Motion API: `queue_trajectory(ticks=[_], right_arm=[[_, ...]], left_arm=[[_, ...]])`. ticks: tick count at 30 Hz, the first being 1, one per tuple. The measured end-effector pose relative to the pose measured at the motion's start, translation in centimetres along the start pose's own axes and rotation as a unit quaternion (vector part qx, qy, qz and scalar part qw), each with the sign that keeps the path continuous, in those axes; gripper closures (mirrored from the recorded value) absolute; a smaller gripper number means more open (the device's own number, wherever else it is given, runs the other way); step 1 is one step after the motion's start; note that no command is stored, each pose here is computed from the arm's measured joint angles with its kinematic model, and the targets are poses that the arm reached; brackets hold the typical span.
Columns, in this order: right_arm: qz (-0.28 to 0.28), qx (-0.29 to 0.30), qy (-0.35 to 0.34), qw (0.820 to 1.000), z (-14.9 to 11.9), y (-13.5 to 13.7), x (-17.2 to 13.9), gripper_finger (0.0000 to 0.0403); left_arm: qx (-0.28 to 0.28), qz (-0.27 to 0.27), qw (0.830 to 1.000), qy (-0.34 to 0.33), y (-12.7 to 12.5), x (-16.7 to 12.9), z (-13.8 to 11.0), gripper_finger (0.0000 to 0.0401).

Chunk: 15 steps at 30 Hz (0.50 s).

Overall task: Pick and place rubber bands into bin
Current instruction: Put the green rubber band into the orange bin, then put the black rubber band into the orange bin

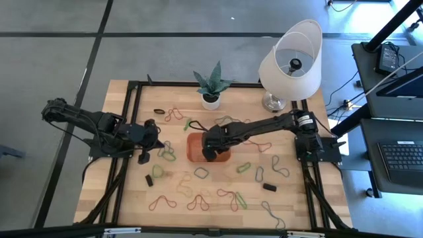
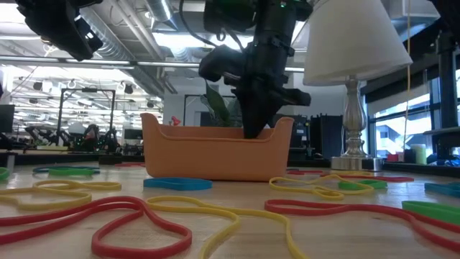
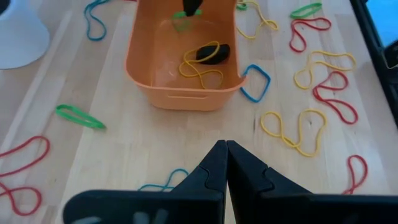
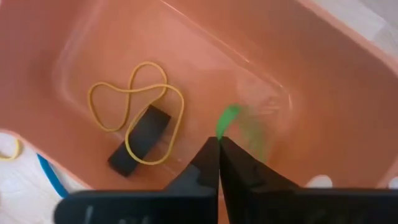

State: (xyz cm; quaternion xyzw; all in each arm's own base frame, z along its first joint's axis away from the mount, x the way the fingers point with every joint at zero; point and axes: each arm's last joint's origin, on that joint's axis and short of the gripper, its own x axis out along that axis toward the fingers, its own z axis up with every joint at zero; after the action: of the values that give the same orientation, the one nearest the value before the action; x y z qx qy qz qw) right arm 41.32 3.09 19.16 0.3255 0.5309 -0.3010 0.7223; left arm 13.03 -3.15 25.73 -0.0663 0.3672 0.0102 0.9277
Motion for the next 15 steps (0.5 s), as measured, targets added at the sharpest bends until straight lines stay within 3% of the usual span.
queue_trajectory(ticks=[15], right_arm=[[0.004, -0.004, -0.004, 1.0, 0.13, 0.03, -0.11, 0.0297]], left_arm=[[0.0, 0.013, 1.0, -0.004, 0.08, 0.0, 0.03, 0.0397]])
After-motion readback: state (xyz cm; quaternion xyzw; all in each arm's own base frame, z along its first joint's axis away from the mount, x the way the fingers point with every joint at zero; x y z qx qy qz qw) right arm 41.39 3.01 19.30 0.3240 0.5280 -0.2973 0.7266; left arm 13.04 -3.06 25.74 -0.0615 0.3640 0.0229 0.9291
